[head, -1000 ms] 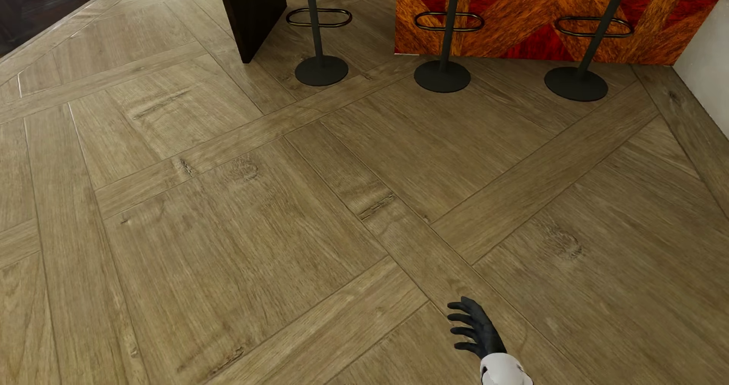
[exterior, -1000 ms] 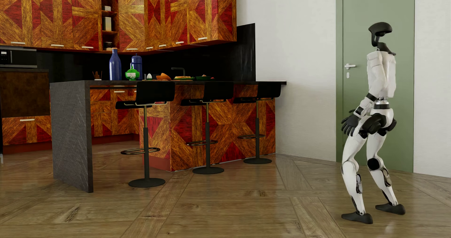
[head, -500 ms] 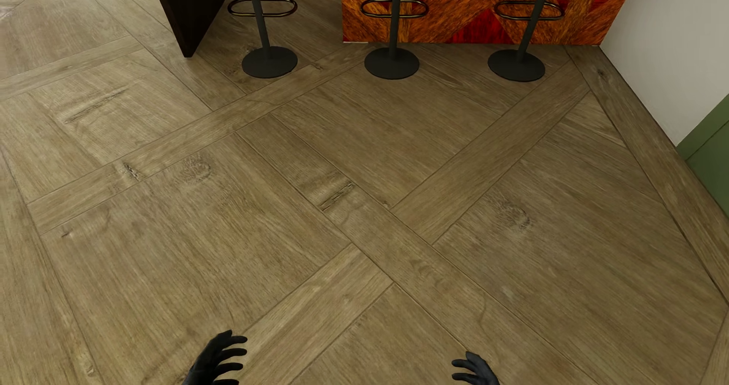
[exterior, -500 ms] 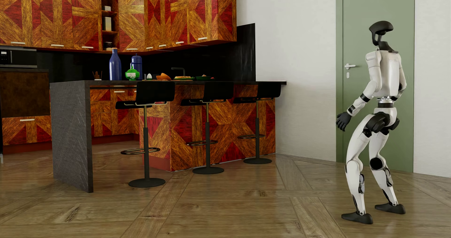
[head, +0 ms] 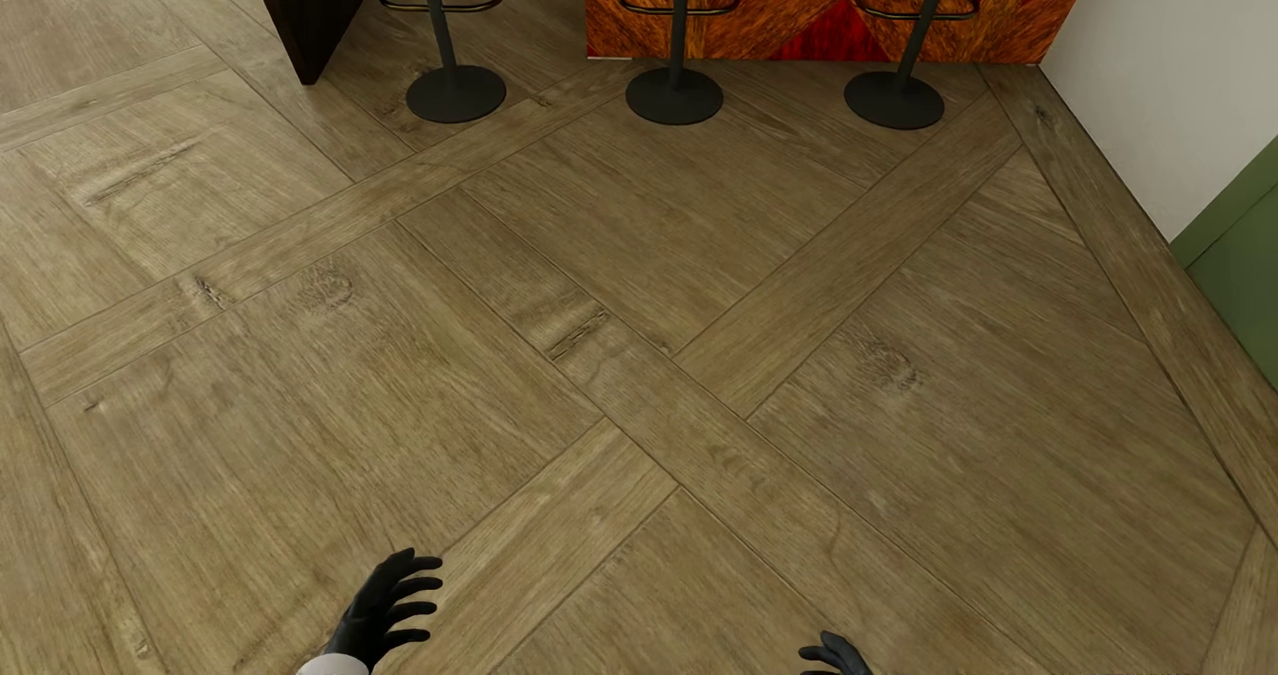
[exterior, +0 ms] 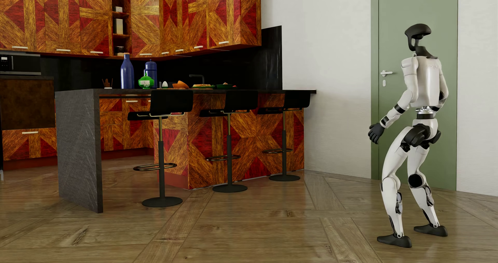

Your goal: Face back

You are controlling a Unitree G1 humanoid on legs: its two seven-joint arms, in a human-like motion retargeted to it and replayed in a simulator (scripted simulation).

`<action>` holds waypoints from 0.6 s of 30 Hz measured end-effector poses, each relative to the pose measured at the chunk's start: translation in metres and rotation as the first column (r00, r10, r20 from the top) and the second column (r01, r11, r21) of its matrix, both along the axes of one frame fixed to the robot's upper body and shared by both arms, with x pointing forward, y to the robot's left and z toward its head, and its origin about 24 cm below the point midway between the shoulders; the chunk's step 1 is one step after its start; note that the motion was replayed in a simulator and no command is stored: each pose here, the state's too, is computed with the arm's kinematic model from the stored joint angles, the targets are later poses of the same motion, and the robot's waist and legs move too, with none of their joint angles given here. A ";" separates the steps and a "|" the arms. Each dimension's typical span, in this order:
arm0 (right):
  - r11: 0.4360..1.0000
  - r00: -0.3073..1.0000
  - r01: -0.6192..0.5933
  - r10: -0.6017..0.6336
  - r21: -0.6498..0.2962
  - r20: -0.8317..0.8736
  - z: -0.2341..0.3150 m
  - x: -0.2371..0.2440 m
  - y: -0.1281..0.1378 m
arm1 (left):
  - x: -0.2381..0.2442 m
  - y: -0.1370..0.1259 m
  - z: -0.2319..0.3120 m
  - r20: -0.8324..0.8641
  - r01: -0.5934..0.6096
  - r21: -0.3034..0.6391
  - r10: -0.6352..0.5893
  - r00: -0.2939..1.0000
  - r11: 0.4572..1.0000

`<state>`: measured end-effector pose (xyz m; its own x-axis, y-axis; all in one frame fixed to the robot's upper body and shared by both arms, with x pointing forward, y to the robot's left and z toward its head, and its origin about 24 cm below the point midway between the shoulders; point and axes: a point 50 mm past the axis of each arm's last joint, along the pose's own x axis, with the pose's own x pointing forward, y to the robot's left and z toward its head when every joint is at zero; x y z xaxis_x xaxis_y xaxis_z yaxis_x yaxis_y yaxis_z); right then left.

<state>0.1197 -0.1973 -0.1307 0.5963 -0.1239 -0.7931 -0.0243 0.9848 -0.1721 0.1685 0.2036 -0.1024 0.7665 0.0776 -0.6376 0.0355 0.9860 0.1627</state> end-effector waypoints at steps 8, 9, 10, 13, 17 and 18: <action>1.000 0.995 0.015 -0.015 0.003 0.098 0.012 0.026 -0.005 | -0.020 0.003 -0.010 -0.081 -0.091 -0.005 0.090 0.993 0.996; 1.000 0.995 0.015 -0.014 -0.010 0.094 0.011 0.025 -0.006 | -0.022 0.001 -0.010 -0.080 -0.090 -0.006 0.089 0.993 0.996; 1.000 0.997 0.023 -0.022 -0.016 0.073 0.009 0.017 -0.007 | -0.020 -0.001 -0.011 -0.080 -0.088 -0.011 0.086 0.993 0.996; 1.000 1.000 0.003 -0.003 -0.002 0.015 0.003 0.005 -0.002 | -0.010 0.003 -0.005 -0.038 -0.056 0.010 0.056 0.998 0.998; 1.000 1.000 0.009 -0.010 0.008 0.008 0.002 -0.001 -0.016 | -0.010 -0.001 -0.005 -0.032 -0.027 0.010 0.027 0.999 1.000; 1.000 1.000 -0.002 0.001 0.025 0.027 0.003 0.006 -0.008 | -0.010 -0.008 -0.006 -0.034 -0.008 0.003 0.008 0.999 1.000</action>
<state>0.1261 -0.2049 -0.1277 0.6179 -0.1039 -0.7794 -0.0211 0.9887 -0.1485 0.1585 0.1957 -0.1082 0.7436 0.0855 -0.6631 0.0331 0.9859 0.1642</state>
